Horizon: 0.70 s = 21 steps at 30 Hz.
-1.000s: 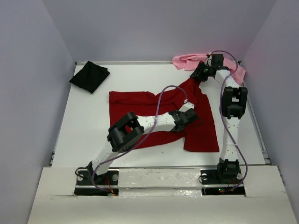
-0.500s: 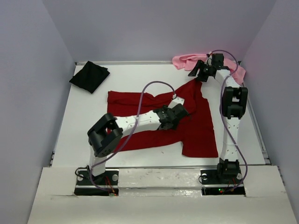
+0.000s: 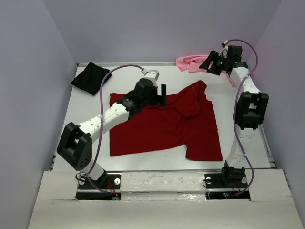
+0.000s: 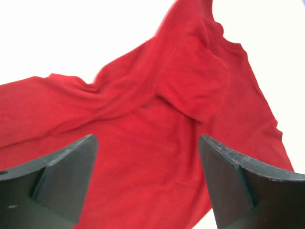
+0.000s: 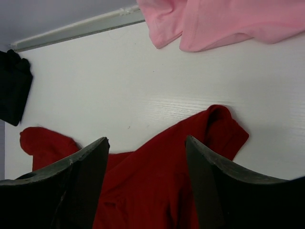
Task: Fold and stack the t-shirts
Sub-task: Fold the tshirt
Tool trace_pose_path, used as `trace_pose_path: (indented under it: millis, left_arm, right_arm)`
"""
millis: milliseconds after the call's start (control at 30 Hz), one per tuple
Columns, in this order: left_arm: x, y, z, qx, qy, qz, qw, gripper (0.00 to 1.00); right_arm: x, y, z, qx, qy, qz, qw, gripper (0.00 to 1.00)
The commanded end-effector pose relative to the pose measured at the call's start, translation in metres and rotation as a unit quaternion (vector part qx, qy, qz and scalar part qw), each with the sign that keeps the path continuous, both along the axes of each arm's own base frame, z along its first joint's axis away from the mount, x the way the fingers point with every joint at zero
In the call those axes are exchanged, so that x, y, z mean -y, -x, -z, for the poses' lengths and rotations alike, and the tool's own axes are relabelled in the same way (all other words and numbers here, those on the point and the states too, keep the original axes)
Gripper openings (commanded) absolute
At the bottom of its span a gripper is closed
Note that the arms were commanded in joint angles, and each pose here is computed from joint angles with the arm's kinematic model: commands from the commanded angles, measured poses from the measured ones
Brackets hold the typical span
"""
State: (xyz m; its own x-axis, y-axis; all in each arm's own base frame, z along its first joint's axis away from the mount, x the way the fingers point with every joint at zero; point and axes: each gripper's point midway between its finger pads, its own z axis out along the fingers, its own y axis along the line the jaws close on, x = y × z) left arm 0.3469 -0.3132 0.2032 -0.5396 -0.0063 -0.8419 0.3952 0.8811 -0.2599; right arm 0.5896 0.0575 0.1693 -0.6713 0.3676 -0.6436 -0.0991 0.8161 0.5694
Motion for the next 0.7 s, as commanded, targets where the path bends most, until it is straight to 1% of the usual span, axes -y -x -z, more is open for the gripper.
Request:
trace_pose_path:
  millis: [0, 33, 100, 133, 200, 267, 400, 467, 667]
  left_arm:
    - [-0.033, -0.028, 0.005, -0.015, 0.081, 0.032, 0.996, 0.99]
    - [-0.061, -0.042, 0.019, -0.029, 0.08, 0.005, 0.996, 0.99]
    - [-0.089, -0.057, 0.03, -0.03, 0.076, -0.035, 0.996, 0.99]
    - [-0.114, -0.067, 0.038, -0.037, 0.077, -0.073, 0.994, 0.99]
    - [-0.137, -0.08, 0.04, -0.031, 0.094, -0.11, 0.989, 0.99]
    - [-0.163, -0.088, 0.048, -0.036, 0.113, -0.15, 0.982, 0.99]
    - [-0.185, -0.105, 0.052, -0.035, 0.101, -0.187, 0.977, 0.99]
    - [-0.194, -0.107, 0.06, -0.042, 0.079, -0.206, 0.975, 0.99]
    - [-0.228, -0.121, 0.06, -0.035, 0.014, -0.269, 0.962, 0.99]
  right_arm:
    - [0.013, 0.012, -0.023, 0.031, 0.014, 0.002, 0.999, 0.71]
    - [0.022, 0.02, -0.021, 0.024, 0.004, 0.007, 1.0, 0.71]
    - [0.028, 0.027, -0.019, 0.019, -0.018, 0.007, 1.0, 0.71]
    - [0.031, 0.038, -0.012, 0.001, -0.049, 0.005, 0.999, 0.71]
    - [0.03, 0.043, -0.009, 0.005, -0.069, -0.002, 0.998, 0.71]
    - [0.035, 0.049, -0.005, 0.003, -0.069, 0.007, 0.998, 0.71]
    - [0.032, 0.062, 0.02, -0.023, -0.07, 0.006, 0.997, 0.71]
    - [0.031, 0.063, 0.029, -0.028, -0.073, 0.004, 0.997, 0.71]
    - [0.029, 0.064, 0.057, -0.051, -0.084, 0.001, 0.995, 0.71]
